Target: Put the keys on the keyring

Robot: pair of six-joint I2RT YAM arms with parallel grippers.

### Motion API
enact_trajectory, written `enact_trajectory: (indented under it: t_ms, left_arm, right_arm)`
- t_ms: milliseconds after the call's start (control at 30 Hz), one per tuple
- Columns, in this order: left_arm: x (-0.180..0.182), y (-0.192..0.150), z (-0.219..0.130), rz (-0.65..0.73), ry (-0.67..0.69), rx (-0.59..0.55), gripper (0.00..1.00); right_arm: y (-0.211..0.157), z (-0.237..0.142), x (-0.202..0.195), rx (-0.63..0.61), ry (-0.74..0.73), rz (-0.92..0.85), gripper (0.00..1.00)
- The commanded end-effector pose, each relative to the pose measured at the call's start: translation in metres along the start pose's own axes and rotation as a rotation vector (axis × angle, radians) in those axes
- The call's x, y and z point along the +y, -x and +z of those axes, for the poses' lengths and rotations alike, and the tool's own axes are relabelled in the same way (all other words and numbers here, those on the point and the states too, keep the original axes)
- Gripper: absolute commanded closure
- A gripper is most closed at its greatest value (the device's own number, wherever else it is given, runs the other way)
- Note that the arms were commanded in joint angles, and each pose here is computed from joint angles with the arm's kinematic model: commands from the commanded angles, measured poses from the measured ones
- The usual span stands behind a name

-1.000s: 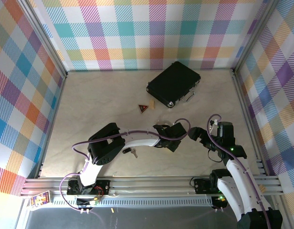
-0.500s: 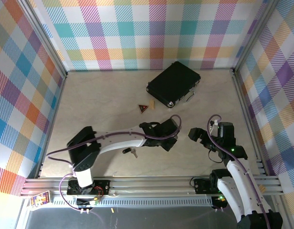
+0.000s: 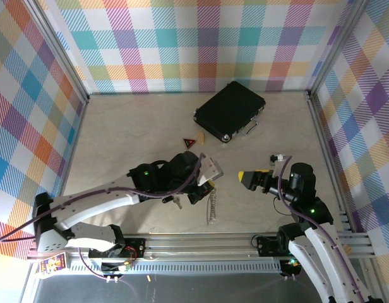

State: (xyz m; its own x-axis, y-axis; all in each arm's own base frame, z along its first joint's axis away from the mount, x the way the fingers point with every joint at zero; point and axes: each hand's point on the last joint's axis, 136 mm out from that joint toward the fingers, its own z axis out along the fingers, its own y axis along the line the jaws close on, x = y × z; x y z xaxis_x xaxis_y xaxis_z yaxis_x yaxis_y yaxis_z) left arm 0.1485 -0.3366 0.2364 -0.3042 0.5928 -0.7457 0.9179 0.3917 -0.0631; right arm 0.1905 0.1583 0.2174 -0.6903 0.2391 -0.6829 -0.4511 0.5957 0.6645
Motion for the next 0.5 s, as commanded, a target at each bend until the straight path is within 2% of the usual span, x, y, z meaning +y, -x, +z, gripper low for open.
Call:
enact_trajectory:
  t_ms: [0, 133, 233, 367, 467]
  left_arm:
    - [-0.022, 0.012, -0.030, 0.126, -0.101, -0.116, 1.00]
    - [-0.038, 0.025, -0.067, 0.198, -0.168, -0.255, 1.00]
    - [-0.045, 0.032, -0.091, 0.246, -0.190, -0.333, 1.00]
    - [-0.052, 0.038, -0.110, 0.279, -0.210, -0.380, 1.00]
    - [-0.057, 0.039, -0.119, 0.295, -0.236, -0.393, 1.00]
  right_arm:
    - [0.014, -0.007, 0.060, -0.047, 0.222, -0.192, 0.07]
    - [0.005, -0.012, 0.105, -0.031, 0.401, -0.327, 0.13]
    - [-0.007, -0.016, 0.133, 0.007, 0.512, -0.442, 0.22]
    - [-0.021, -0.024, 0.163, 0.050, 0.622, -0.578, 0.33]
    - [-0.028, -0.028, 0.178, 0.062, 0.682, -0.651, 0.35]
